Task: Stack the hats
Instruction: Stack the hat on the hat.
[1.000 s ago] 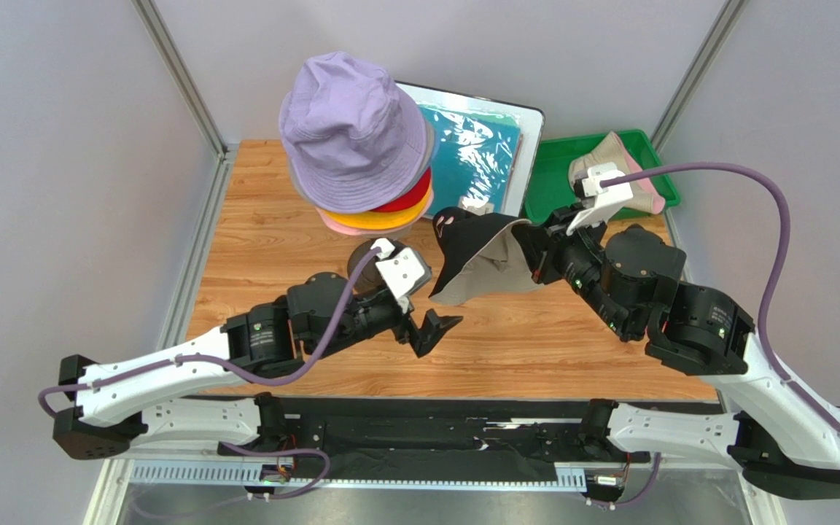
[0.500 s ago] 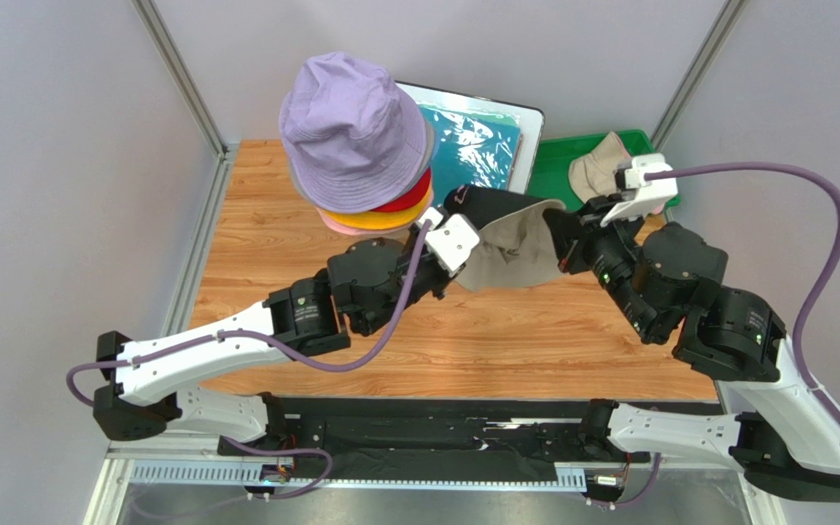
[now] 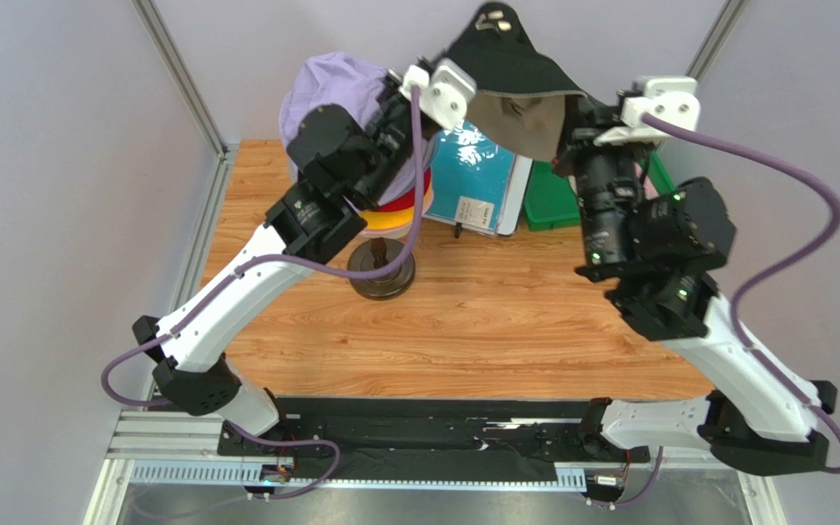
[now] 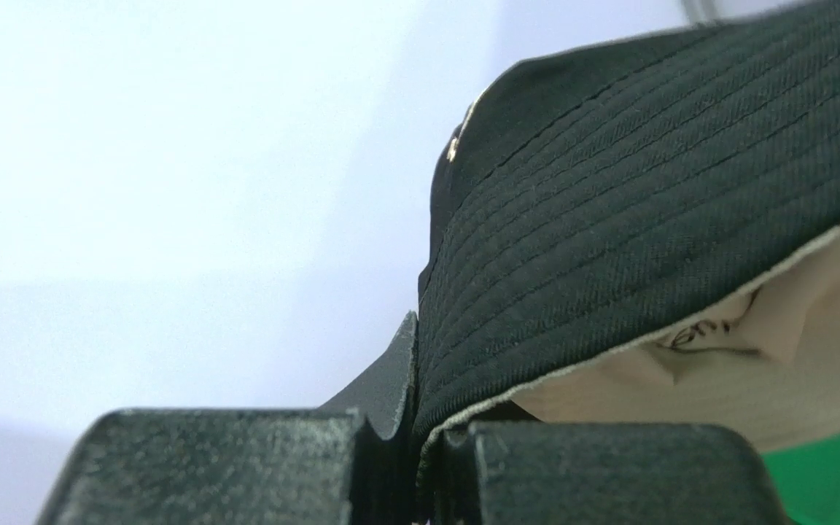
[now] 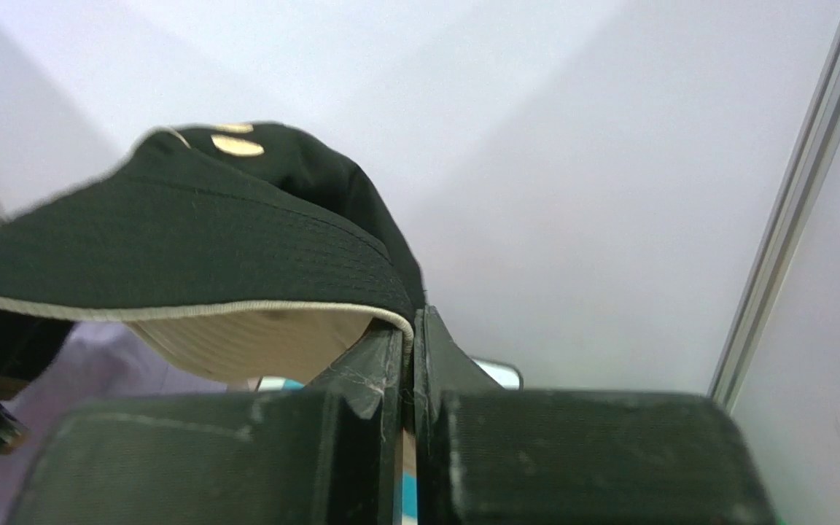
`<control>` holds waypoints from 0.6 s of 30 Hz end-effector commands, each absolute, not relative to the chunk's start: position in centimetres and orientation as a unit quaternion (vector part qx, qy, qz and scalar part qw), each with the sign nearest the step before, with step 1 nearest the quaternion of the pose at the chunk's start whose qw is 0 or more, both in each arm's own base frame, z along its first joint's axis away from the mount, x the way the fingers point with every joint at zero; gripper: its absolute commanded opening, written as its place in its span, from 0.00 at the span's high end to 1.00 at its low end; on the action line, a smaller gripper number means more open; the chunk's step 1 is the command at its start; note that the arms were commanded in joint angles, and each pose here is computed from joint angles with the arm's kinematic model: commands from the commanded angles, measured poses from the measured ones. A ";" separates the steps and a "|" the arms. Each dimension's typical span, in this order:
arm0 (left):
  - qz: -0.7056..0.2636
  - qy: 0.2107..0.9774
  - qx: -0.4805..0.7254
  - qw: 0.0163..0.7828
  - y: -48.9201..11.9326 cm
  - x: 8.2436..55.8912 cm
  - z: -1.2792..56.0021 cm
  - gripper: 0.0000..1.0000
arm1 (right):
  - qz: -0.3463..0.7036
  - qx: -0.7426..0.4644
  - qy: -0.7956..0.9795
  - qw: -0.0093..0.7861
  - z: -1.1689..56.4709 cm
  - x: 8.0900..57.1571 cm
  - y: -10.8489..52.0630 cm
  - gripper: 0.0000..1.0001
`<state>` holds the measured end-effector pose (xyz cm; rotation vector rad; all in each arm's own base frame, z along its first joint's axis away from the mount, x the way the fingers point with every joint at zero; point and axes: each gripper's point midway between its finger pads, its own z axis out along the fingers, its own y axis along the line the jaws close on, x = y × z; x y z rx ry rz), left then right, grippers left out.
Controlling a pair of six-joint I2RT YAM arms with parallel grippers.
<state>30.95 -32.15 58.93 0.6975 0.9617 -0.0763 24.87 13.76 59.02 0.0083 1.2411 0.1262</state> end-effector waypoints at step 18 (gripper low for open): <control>0.195 0.300 0.157 0.920 -10.1 30.9 65.7 1.00 | 0.104 -0.102 0.421 0.895 61.0 29.3 25.2 1.00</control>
